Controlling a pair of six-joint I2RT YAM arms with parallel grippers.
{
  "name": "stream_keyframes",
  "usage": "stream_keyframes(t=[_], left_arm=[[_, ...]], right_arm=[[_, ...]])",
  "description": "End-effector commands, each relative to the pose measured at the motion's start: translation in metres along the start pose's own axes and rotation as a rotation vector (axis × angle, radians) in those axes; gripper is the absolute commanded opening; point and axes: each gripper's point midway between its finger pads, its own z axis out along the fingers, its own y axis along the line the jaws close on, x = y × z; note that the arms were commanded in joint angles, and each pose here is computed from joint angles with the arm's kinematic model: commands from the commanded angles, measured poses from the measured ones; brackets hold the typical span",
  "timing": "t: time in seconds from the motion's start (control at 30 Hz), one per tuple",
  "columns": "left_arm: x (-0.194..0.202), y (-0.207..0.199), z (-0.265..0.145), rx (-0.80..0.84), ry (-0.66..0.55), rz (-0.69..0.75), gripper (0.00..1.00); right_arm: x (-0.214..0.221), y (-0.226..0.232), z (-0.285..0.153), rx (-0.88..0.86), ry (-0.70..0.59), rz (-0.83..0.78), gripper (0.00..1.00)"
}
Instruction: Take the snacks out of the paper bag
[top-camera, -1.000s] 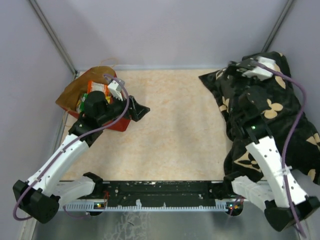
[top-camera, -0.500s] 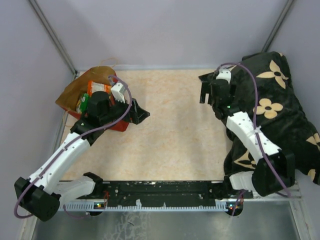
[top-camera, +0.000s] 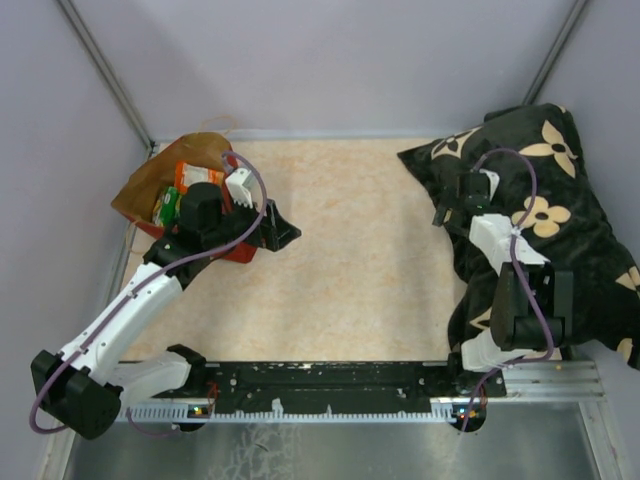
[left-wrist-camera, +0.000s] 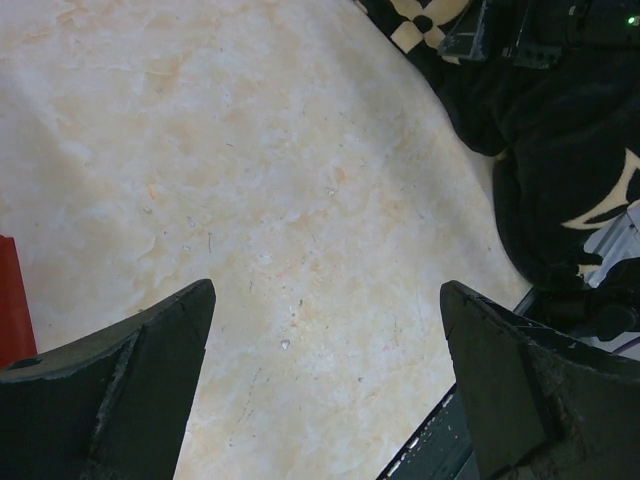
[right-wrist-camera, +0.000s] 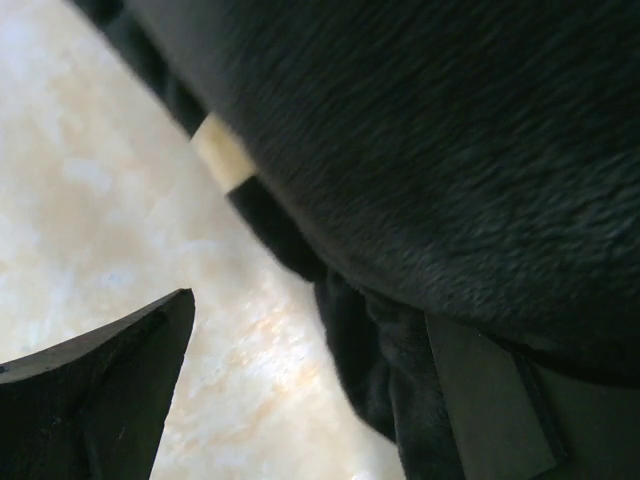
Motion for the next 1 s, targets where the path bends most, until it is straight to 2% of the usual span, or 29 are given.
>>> stream_keyframes(t=[0.0,0.13,0.3,0.37,0.47,0.53,0.63,0.77,0.83,0.97], left_arm=[[0.001,-0.002,0.000,0.014,0.013,0.022,1.00],[-0.003,0.000,0.001,-0.001,0.007,0.026,1.00],[-0.010,0.013,-0.004,-0.094,-0.004,0.044,1.00],[-0.012,0.021,-0.007,-0.148,0.001,0.047,1.00],[-0.021,0.034,-0.016,-0.252,-0.009,0.046,1.00],[-0.030,0.043,-0.026,-0.327,-0.025,0.057,1.00],[-0.045,0.053,-0.040,-0.409,-0.055,0.085,1.00],[-0.061,0.072,-0.049,-0.525,-0.048,0.123,0.99],[-0.073,0.086,-0.057,-0.625,-0.065,0.145,1.00],[-0.097,0.098,-0.063,-0.709,-0.104,0.203,0.99]], right_arm=[[-0.052,-0.051,-0.003,0.125,-0.131,0.120,0.99],[-0.082,-0.063,-0.018,0.156,-0.208,0.148,0.99],[-0.095,-0.035,-0.039,0.078,-0.310,0.142,0.99],[-0.095,-0.006,-0.051,0.054,-0.366,0.076,0.99],[-0.084,0.065,-0.079,-0.059,-0.425,-0.041,0.99],[-0.078,0.100,-0.098,-0.141,-0.454,-0.052,0.99],[-0.072,0.143,-0.126,-0.292,-0.476,0.017,0.99],[-0.049,0.191,-0.155,-0.445,-0.467,0.006,0.99],[-0.032,0.208,-0.162,-0.476,-0.449,-0.038,0.99],[0.002,0.223,-0.167,-0.504,-0.406,-0.104,0.99]])
